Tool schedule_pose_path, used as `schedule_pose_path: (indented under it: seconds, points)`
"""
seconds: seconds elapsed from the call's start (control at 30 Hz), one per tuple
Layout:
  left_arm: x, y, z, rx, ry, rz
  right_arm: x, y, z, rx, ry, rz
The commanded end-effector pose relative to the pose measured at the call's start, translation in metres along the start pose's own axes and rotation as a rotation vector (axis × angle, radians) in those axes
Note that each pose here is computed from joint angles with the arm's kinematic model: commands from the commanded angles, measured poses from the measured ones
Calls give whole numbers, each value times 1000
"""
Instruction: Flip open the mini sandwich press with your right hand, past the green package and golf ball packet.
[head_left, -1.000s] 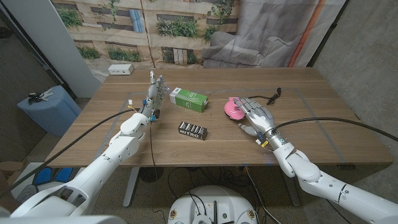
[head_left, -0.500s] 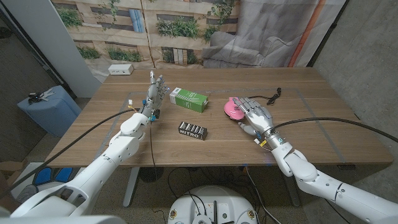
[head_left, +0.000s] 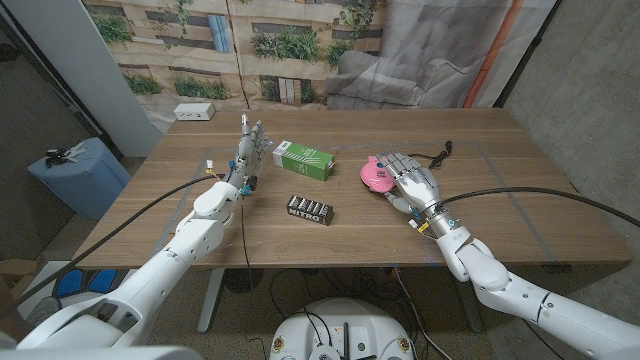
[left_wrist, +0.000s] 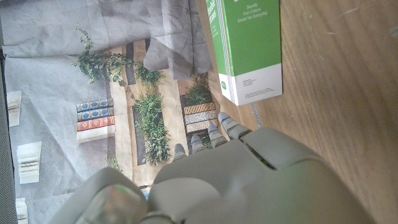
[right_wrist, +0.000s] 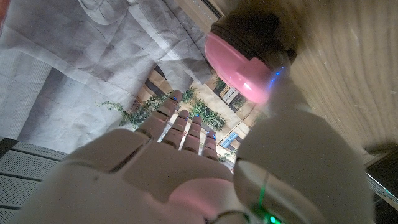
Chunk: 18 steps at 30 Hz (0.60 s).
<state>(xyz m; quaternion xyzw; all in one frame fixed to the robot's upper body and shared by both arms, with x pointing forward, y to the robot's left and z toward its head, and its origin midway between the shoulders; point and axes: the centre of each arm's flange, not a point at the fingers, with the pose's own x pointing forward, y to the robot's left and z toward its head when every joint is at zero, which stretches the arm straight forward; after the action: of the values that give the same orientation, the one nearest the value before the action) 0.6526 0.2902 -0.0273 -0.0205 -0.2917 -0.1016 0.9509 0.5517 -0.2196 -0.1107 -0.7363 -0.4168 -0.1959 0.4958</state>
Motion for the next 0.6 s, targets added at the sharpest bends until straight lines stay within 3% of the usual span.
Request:
schedule_pose_path:
  seconds: [0.03, 0.6]
  points:
    - [0, 0, 0, 0, 0, 0, -1, -4, -2, 17, 14, -10]
    - [0, 0, 0, 0, 0, 0, 1, -16, -2, 55, 56, -42]
